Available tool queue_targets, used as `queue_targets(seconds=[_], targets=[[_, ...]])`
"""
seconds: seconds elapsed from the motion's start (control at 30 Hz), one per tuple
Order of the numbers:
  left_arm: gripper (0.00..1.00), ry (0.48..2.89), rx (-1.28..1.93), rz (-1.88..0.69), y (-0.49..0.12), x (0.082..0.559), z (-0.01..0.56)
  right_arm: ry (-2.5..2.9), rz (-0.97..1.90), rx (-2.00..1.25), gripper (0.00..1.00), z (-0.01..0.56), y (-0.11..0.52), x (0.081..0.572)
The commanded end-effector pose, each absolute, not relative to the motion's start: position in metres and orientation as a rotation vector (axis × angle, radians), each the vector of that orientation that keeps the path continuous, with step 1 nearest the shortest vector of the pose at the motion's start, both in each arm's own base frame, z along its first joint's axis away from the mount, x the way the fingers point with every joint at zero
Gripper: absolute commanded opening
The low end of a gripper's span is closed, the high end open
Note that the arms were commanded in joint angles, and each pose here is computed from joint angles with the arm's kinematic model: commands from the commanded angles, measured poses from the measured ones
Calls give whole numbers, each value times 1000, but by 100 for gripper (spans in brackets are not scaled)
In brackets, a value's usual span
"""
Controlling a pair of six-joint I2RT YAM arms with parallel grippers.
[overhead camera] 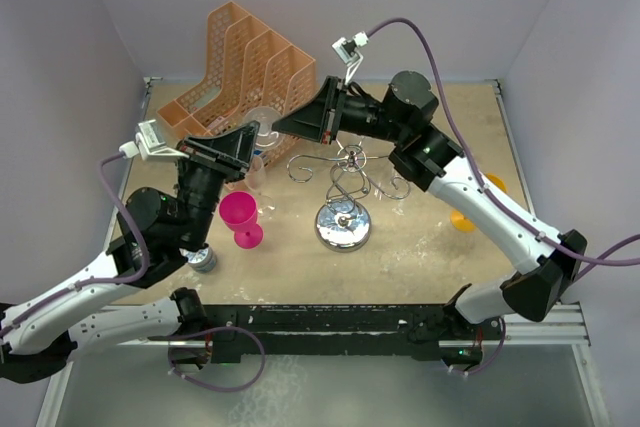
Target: Place the wine glass upside down on the wine glass rack
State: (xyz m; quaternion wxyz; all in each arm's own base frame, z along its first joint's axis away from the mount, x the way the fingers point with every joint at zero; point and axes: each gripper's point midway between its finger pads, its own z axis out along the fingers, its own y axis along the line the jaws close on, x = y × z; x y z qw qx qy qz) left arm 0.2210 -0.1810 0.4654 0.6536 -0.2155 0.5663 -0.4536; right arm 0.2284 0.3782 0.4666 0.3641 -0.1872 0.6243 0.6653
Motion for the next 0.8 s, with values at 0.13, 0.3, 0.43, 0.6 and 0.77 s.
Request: queue_targets(seconds=[0.13,0.3,0.43,0.6,0.77], targets=[[0,1231,-508,-1097,-172,213,485,1415,1750,-584,0,498,368,205],[0,1231,-497,-1113,-172,210,486,1391,1755,-574,25,504,364,202],[0,1246,-561,-1079,-158,211,477,1353,1664,-526,61,506,349,206],[0,1284,-721,-941,-118,213,453,1343,1446,-439,68,507,326,223],[0,1379,-687,-973,-130,208,443,1299,1262,-371,68,511,297,232]])
